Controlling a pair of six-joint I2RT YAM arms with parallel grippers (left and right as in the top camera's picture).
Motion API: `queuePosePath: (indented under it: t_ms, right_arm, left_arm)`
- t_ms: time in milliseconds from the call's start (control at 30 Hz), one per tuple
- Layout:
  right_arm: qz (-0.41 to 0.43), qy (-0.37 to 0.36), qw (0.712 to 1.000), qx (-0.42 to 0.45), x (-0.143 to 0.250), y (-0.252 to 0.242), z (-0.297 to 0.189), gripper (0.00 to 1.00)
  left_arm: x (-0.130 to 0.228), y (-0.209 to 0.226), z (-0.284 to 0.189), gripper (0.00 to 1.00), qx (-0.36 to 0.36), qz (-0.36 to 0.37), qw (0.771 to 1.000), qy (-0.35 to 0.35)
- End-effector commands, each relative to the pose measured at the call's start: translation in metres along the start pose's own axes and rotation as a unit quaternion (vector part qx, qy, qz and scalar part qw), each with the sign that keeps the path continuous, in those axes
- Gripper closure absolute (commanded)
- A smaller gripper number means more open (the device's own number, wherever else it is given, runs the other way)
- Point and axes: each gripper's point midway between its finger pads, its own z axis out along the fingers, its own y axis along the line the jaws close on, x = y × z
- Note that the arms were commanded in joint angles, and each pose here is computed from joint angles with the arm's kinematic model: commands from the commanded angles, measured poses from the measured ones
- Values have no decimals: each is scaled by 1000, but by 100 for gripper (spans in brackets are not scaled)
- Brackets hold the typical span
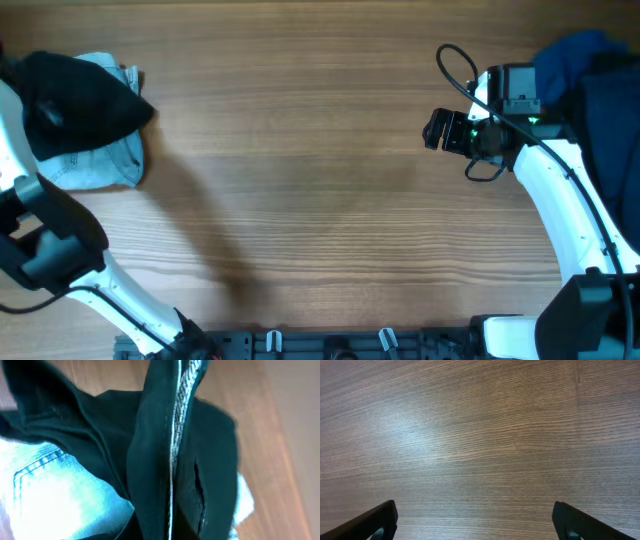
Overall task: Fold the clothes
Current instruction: 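Carry the black shorts leftward with the left gripper onto the jeans, then lower the shorts onto the jeans stack and open the left gripper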
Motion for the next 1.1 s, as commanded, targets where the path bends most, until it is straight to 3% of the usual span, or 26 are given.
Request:
queuePosePath:
  t_ms: [0,167,267,400,567,900,967,1000,1033,1067]
  right_arm:
    - [-6,-7,1000,3,-3,0,-2,1]
    - [-6,-7,1000,3,-3,0,-2,1]
    - [-6,-7,1000,3,-3,0,-2,0]
    - [-6,-7,1000,3,-3,0,-2,0]
    - [-6,-7,1000,3,-3,0,-2,0]
    - [-6,-7,1000,3,-3,0,-2,1]
    - [-6,-7,1000,3,-3,0,-2,0]
    - [-6,-7,1000,3,-3,0,-2,0]
    - [-6,-7,1000,3,-3,0,-2,0]
    - [-6,-7,1000,3,-3,0,-2,0]
  left_arm:
    - [-26,-38,-26,96,100,-11,995,-26]
    - [-88,-77,-108,96,227,-131,959,-111]
    - [-95,-64,-107,96,196,-141,961,-136]
    - [-51,-34,-44,96,119,-130,981,-82]
    - [-5,13,5,96,42,-145,987,-56]
    - [35,57,-22,95,-51,-122,991,20]
    - [45,67,-24,83,-72,-116,990,37]
    - [47,69,-24,60,-77,-114,990,42]
    - [50,73,-25,6,-84,-107,989,48]
    - [51,73,-25,0,-83,-98,990,51]
